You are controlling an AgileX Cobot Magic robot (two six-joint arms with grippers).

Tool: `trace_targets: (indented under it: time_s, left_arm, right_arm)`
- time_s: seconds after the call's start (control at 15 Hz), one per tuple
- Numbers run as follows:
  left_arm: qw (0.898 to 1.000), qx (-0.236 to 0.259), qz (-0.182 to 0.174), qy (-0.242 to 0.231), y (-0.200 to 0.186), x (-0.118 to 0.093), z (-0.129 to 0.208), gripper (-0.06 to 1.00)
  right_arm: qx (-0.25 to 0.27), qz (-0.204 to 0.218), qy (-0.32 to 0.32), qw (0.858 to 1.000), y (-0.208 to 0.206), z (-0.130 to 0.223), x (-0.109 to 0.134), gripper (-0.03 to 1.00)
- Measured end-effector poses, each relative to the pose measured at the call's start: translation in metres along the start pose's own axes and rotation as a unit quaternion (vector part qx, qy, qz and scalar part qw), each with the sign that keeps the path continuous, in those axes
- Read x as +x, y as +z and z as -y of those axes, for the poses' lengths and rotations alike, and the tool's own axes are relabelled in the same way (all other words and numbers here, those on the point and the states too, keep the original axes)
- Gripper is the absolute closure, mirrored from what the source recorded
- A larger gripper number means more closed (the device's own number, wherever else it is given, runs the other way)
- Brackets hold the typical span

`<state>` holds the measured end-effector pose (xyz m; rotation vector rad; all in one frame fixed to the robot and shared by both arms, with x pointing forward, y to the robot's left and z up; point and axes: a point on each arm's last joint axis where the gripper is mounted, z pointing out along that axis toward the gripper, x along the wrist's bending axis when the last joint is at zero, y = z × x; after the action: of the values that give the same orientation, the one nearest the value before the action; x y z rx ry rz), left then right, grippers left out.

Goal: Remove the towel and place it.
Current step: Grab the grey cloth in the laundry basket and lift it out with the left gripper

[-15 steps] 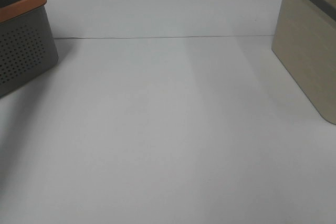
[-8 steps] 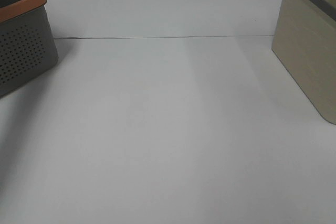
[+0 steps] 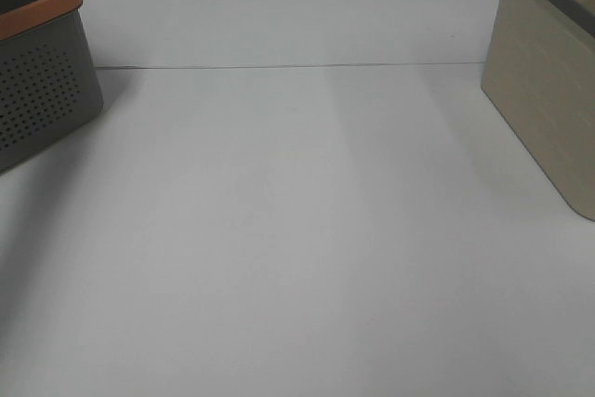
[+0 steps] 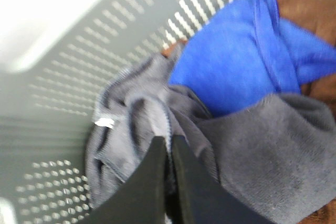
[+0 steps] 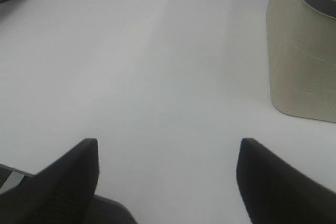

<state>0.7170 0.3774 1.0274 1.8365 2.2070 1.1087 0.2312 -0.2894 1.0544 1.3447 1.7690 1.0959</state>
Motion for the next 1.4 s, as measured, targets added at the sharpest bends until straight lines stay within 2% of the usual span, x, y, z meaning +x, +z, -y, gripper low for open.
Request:
trace_targets:
  time_s: [0.33,0.53,0.6,0.73,0.93,1.0,1.13,1.27,1.4]
  left_arm:
    - [0.993,-0.111,0.003,-0.031,-0.073,0.035,-0.026,0.94]
    - [0.977,-0.207,0.013,-0.054,-0.131,0.061,-0.040,0.94]
    - [0.960,-0.271,0.021,-0.067,-0.167,0.075,-0.045,0.94]
    - [0.939,-0.335,0.034,-0.078,-0.199,0.086,-0.049,0.94]
    - [0.897,-0.424,0.074,-0.104,-0.241,0.097,-0.052,0.94]
    - [0.889,-0.437,0.080,-0.108,-0.247,0.099,-0.052,0.94]
    - [0.864,-0.478,0.100,-0.121,-0.265,0.103,-0.053,0.94]
    - [0.845,-0.504,0.117,-0.134,-0.281,0.105,-0.056,0.94]
    - [0.817,-0.543,0.142,-0.135,-0.310,0.097,-0.061,0.94]
  right_arm:
    - [0.000,0.000,0.000,1.000,0.000,0.000,0.000,0.25]
    - [0.000,0.000,0.000,1.000,0.000,0.000,0.000,0.25]
    - [0.000,0.000,0.000,1.000,0.000,0.000,0.000,0.25]
    - [0.000,0.000,0.000,1.000,0.000,0.000,0.000,0.25]
    - [0.000,0.000,0.000,1.000,0.000,0.000,0.000,0.25]
    - [0.000,0.000,0.000,1.000,0.000,0.000,0.000,0.25]
    - [0.000,0.000,0.000,1.000,0.000,0.000,0.000,0.25]
    - [0.000,0.000,0.000,1.000,0.000,0.000,0.000,0.25]
    - [0.000,0.000,0.000,1.000,0.000,0.000,0.000,0.25]
